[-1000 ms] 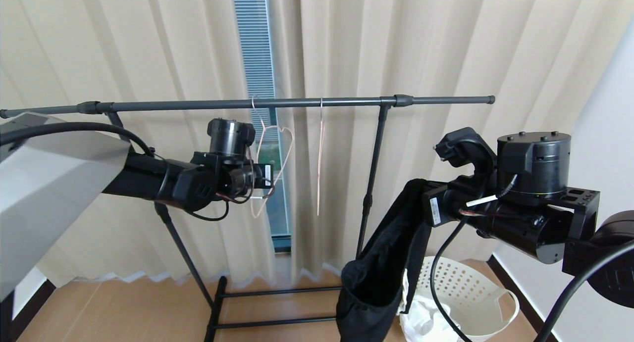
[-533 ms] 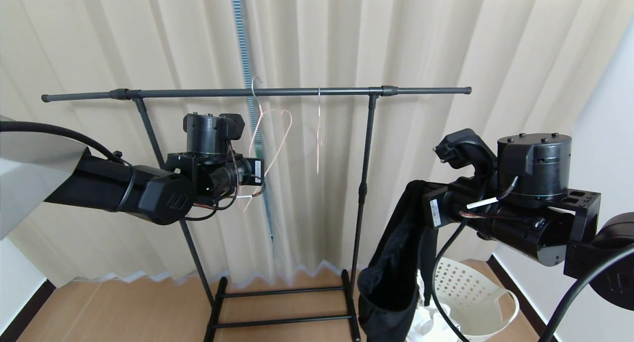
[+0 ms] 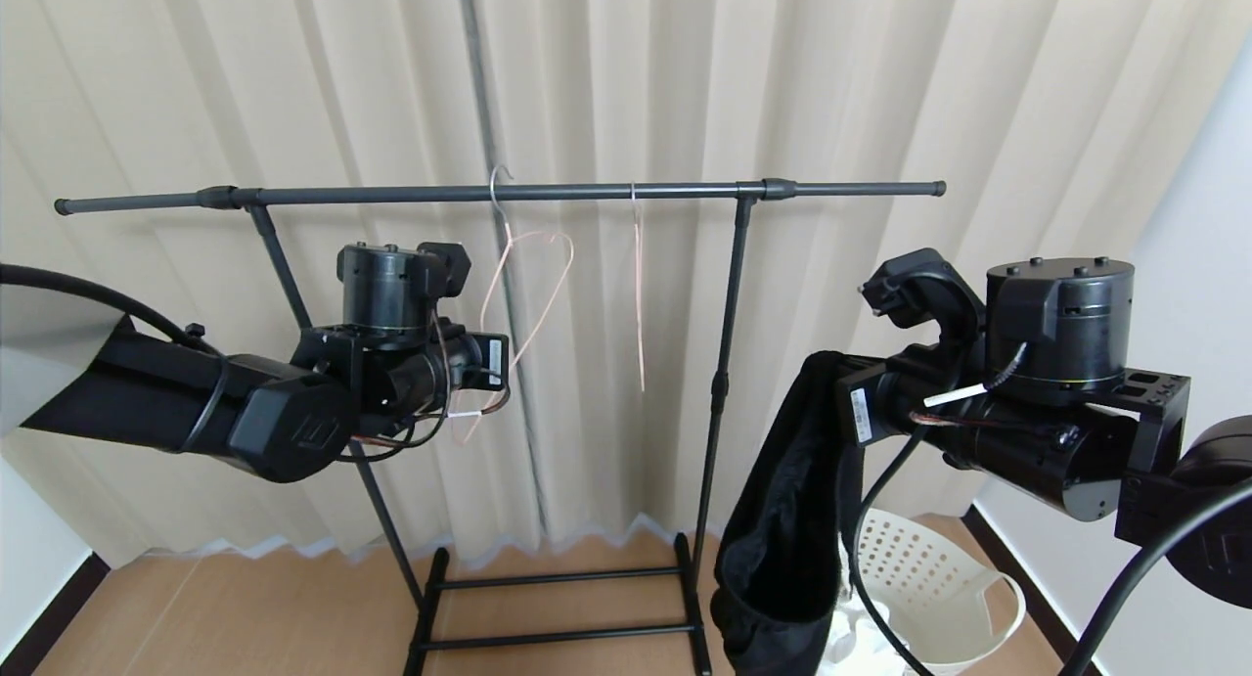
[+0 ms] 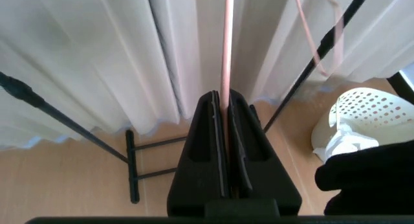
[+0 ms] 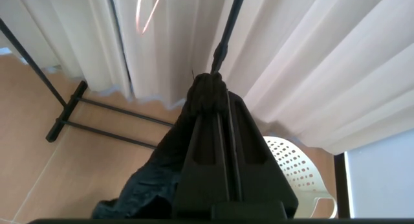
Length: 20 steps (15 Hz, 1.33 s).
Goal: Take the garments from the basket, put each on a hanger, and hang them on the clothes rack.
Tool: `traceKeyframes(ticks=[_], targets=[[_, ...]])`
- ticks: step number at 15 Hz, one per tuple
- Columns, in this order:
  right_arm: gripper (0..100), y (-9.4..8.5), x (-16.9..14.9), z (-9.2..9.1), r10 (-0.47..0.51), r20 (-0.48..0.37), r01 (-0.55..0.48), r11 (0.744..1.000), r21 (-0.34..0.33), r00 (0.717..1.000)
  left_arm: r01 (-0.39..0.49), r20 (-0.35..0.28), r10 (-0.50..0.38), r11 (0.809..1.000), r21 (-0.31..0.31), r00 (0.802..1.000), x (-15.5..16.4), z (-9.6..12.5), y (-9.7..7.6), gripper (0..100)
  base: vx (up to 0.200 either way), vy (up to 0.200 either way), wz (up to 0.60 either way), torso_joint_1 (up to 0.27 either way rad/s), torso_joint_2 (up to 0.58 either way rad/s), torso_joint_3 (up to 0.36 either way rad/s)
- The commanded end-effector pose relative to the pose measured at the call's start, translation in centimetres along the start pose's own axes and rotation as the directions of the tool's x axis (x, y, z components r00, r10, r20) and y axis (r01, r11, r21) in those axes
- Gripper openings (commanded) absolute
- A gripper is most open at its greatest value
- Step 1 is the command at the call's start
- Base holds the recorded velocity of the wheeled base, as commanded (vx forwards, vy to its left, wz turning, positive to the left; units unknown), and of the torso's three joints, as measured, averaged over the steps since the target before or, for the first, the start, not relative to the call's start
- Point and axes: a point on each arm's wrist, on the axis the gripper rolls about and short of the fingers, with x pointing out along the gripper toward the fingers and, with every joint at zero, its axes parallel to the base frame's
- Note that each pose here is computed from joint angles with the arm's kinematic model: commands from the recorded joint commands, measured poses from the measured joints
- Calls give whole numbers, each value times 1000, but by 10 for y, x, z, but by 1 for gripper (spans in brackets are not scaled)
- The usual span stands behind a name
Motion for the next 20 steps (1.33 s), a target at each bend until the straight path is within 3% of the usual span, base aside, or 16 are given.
traceKeyframes(ticks=[1,5,9,12,14,17,20], targets=[[0,0,0,0,0,2,0,1000,0,1000,2,36,-4,1000,31,999,-20,-3,4,0,0,0,0,0,0,0],[0,-1,-1,1,-2,5,2,1000,2,1000,70,100,-82,990,123,992,-55,-20,11,0,0,0,0,0,0,0],[0,-1,0,1,-89,1,89,996,-7,996,172,151,-206,962,214,967,-98,-45,19,0,0,0,0,0,0,0],[0,3,0,1,-117,-1,117,993,-28,993,179,164,-218,957,228,962,-104,-50,20,0,0,0,0,0,0,0],[0,4,0,4,-150,7,150,988,-28,989,194,203,-244,952,235,948,-113,-56,19,0,0,0,0,0,0,0],[0,5,10,2,-226,-9,226,974,-35,974,266,181,-327,918,295,927,-118,-63,17,0,0,0,0,0,0,0],[0,3,12,5,-248,-2,248,968,-30,969,283,195,-352,908,311,915,-127,-63,16,0,0,0,0,0,0,0]])
